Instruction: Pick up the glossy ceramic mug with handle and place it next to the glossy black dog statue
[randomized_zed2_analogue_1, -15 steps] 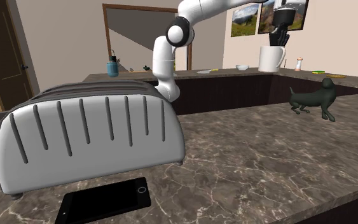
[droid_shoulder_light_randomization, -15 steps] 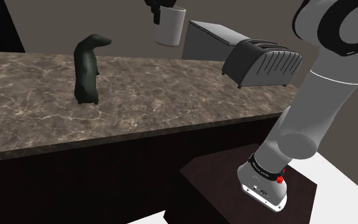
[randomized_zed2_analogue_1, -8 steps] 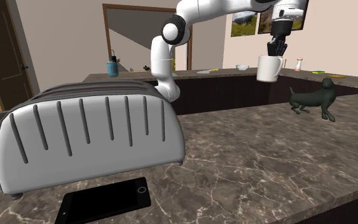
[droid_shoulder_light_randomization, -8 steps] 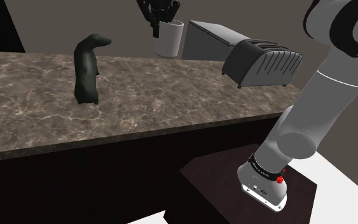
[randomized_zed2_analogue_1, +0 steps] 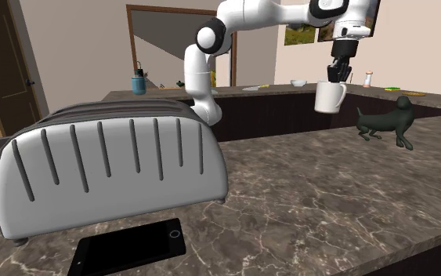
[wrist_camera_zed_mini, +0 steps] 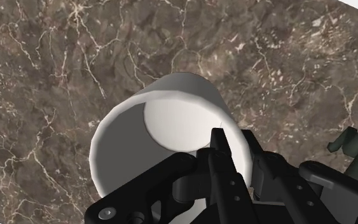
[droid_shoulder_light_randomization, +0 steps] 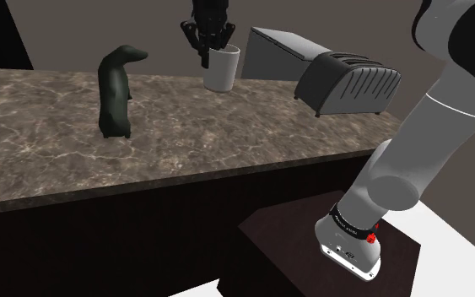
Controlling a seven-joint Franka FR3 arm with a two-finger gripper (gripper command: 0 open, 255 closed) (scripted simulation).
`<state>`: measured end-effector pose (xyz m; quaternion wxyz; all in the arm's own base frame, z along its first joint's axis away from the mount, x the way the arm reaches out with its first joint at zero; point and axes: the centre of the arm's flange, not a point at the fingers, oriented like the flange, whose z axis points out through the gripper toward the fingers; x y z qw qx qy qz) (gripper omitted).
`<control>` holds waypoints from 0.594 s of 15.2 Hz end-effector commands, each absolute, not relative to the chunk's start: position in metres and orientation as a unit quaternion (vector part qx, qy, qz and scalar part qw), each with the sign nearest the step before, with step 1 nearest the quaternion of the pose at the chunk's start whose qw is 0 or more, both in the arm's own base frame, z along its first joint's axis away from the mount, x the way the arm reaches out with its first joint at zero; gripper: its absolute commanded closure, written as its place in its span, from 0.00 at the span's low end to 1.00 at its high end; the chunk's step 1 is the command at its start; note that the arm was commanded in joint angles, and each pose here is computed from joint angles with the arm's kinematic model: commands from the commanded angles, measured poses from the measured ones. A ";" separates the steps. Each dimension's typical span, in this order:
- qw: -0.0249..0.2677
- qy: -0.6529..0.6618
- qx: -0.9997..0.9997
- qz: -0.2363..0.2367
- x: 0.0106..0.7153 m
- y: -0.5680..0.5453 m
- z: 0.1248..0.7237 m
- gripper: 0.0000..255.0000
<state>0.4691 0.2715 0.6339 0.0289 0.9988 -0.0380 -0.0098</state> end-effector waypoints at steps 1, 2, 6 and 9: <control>0.029 -0.038 0.999 -0.009 0.470 0.271 0.623 1.00; 0.029 -0.038 0.999 -0.009 0.470 0.271 0.618 1.00; 0.029 -0.038 0.999 -0.009 0.470 0.271 0.597 1.00; 0.029 -0.038 0.999 -0.009 0.470 0.271 0.581 1.00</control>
